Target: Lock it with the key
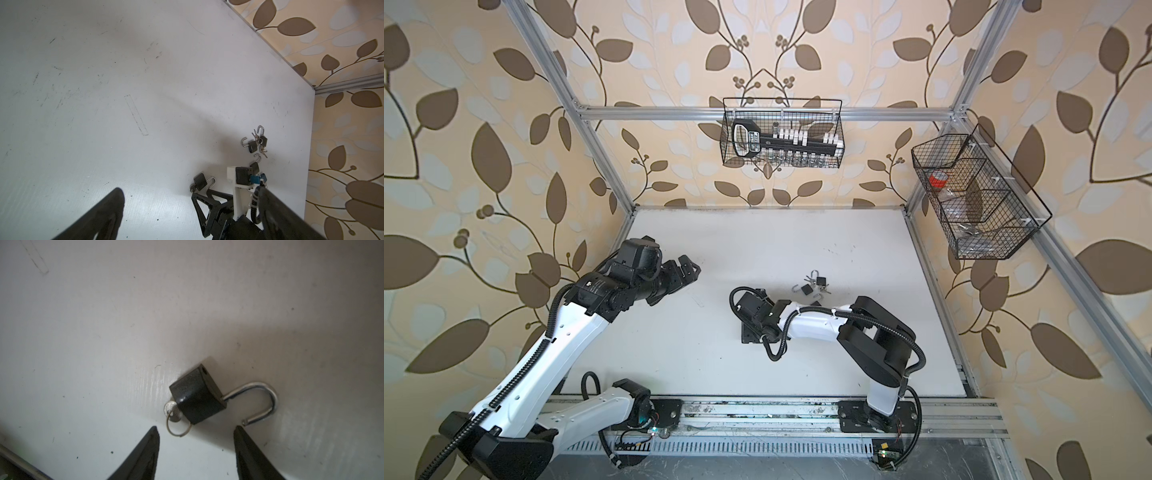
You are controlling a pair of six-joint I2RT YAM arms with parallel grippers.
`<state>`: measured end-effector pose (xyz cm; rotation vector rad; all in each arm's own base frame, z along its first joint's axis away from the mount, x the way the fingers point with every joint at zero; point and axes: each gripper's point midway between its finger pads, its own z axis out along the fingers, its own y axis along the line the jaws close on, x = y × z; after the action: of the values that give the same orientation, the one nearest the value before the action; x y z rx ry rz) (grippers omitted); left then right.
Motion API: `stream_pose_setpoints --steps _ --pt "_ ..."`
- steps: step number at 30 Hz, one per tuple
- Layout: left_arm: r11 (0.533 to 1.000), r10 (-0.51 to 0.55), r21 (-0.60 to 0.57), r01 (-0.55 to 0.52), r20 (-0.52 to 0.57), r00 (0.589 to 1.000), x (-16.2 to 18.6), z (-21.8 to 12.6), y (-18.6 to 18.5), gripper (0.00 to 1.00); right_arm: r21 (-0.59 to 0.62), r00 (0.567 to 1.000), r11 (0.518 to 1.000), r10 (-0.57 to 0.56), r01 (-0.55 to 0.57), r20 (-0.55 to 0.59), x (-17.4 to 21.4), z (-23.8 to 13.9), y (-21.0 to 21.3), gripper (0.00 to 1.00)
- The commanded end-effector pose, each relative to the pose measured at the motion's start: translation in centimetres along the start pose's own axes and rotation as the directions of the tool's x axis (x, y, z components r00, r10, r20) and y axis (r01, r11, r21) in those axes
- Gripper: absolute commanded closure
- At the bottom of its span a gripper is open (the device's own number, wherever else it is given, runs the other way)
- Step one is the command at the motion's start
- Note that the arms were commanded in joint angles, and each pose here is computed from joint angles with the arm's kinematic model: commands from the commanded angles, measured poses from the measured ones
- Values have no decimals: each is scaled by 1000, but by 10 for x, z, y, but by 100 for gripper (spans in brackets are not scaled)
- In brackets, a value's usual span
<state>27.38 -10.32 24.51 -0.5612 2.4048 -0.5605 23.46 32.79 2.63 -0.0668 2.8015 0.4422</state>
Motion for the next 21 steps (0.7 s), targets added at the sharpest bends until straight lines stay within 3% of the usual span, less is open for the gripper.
stream_pose_setpoints --steps 1,8,21 --pt "999 10 34 -11 34 999 -7 -9 -4 1 7 1000 1000 1 -1 24 -11 4 7 40" --pt "1000 12 29 -13 40 999 -7 -12 -1 1 76 1000 997 -14 13 16 -14 19 -3 38" --pt "1000 16 6 -16 69 997 -10 -20 6 1 240 973 943 -223 231 -61 -5 28 -14 45"
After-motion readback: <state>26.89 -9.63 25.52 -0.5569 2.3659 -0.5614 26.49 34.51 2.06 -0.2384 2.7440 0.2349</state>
